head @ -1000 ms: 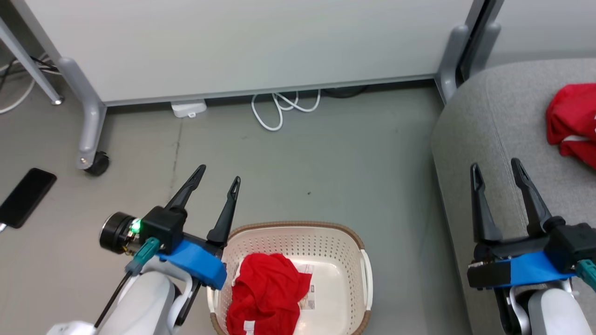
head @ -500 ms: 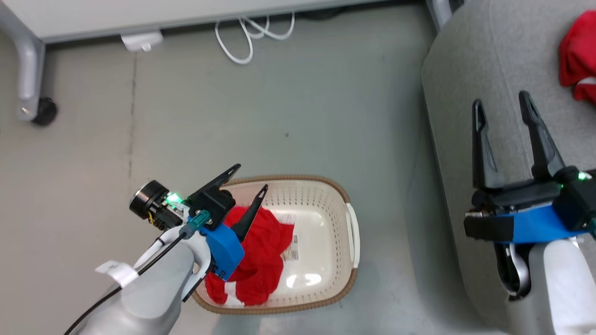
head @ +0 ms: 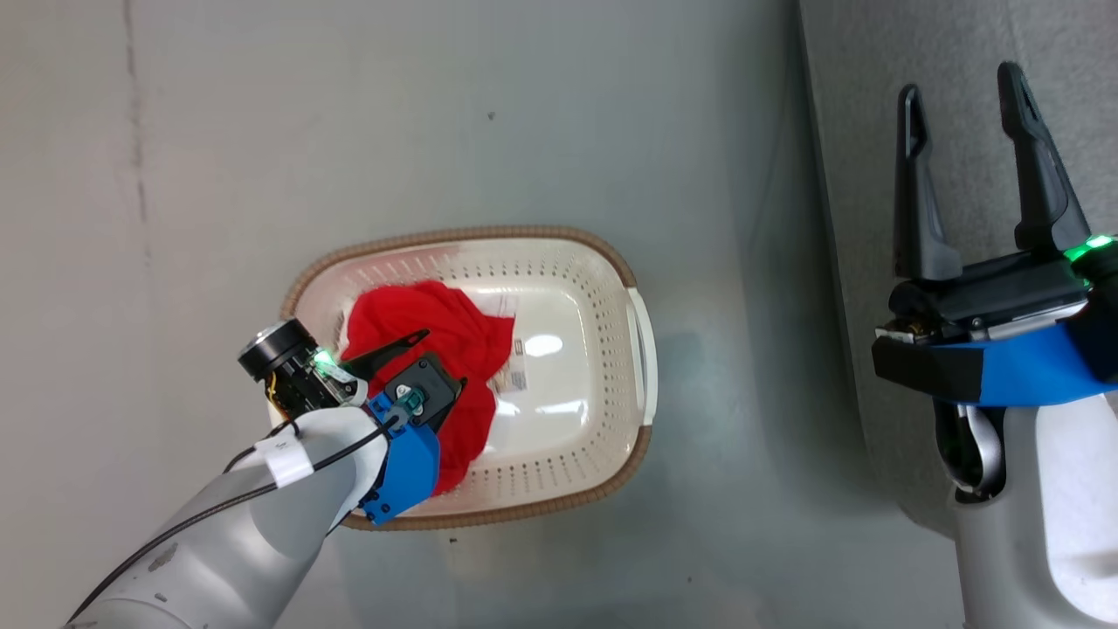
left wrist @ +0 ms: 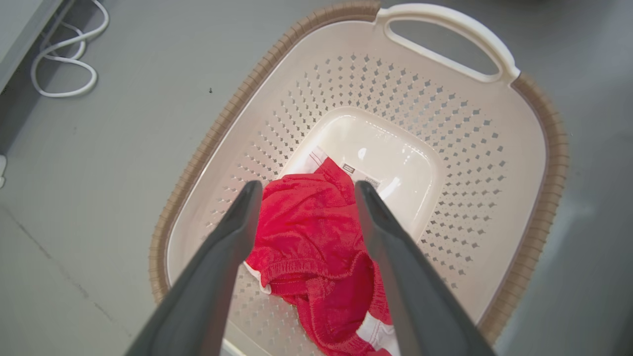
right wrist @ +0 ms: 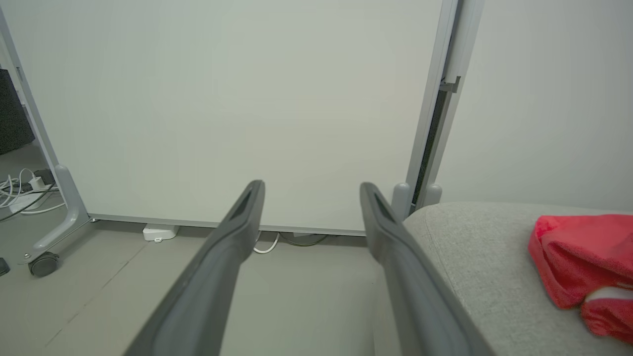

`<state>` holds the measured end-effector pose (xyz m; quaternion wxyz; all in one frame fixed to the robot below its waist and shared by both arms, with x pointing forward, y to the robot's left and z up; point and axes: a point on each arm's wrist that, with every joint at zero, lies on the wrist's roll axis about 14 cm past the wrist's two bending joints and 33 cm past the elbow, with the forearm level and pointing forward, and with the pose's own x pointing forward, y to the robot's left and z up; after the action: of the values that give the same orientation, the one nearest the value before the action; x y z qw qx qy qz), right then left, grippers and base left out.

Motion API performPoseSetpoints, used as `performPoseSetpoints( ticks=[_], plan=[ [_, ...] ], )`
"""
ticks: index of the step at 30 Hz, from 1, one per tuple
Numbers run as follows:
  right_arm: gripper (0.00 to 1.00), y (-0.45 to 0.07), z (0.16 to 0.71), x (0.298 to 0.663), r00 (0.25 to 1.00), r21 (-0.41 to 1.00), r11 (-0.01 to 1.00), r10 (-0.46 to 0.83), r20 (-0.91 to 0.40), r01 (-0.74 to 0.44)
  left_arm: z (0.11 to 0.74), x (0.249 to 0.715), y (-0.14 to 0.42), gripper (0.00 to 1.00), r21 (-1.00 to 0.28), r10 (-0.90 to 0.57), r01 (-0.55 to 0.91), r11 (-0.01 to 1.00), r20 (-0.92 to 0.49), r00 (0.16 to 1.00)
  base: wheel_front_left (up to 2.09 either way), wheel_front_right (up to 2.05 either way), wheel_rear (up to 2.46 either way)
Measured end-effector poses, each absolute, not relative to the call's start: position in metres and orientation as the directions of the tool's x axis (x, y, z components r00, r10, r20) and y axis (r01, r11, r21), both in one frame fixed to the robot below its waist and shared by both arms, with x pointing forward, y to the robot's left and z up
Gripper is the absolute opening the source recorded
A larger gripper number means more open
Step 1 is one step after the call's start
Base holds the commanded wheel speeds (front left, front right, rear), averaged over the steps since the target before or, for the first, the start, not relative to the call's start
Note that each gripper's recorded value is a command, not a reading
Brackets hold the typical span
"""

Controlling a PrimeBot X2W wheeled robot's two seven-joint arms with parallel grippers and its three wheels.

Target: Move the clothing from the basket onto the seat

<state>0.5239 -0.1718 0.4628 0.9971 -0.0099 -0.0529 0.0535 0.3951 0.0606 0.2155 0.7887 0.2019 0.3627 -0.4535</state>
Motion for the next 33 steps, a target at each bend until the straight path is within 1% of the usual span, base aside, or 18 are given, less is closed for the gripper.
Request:
performPoseSetpoints(
  ticks=[6, 9, 11, 15, 18, 27, 33],
  plan=[
    [1.0, -0.175, 0.437, 0.535, 0.992, -0.03, 0.994, 0.107, 0.069, -0.105, 0.172, 0.38, 0.069, 1.0, -0.037, -0.491, 0.901, 0.432, -0.848, 0.2, 0.0, 0.0, 0.0],
    [1.0, -0.176, 0.427, 0.539, 0.993, -0.029, 0.994, 0.106, 0.059, -0.104, 0.15, 0.372, 0.079, 1.0, -0.034, -0.422, 0.928, 0.371, -0.896, 0.136, 0.0, 0.0, 0.0],
    [1.0, -0.178, 0.42, 0.542, 0.993, -0.03, 0.994, 0.104, 0.049, -0.103, 0.137, 0.364, 0.084, 1.0, -0.051, -0.386, 0.935, 0.35, -0.918, 0.094, 0.0, 0.0, 0.0],
    [1.0, -0.182, 0.406, 0.544, 0.995, -0.035, 0.995, 0.098, 0.028, -0.097, 0.116, 0.356, 0.088, 1.0, -0.069, -0.326, 0.953, 0.296, -0.945, 0.033, 0.0, 0.0, 0.0],
    [1.0, -0.185, 0.396, 0.544, 0.996, -0.041, 0.995, 0.094, 0.012, -0.093, 0.104, 0.357, 0.085, 1.0, -0.081, -0.322, 0.957, 0.278, -0.947, 0.014, 0.0, 0.0, 0.0],
    [1.0, -0.192, 0.37, 0.546, 0.996, -0.065, 0.994, 0.089, -0.022, -0.09, 0.066, 0.371, 0.085, 1.0, -0.096, -0.281, 0.959, 0.266, -0.96, -0.018, 0.0, 0.0, 0.0],
    [1.0, -0.194, 0.359, 0.546, 0.995, -0.085, 0.992, 0.092, -0.034, -0.095, 0.044, 0.373, 0.084, 1.0, -0.111, -0.258, 0.962, 0.251, -0.965, -0.044, 0.0, 0.0, 0.0]
  ],
)
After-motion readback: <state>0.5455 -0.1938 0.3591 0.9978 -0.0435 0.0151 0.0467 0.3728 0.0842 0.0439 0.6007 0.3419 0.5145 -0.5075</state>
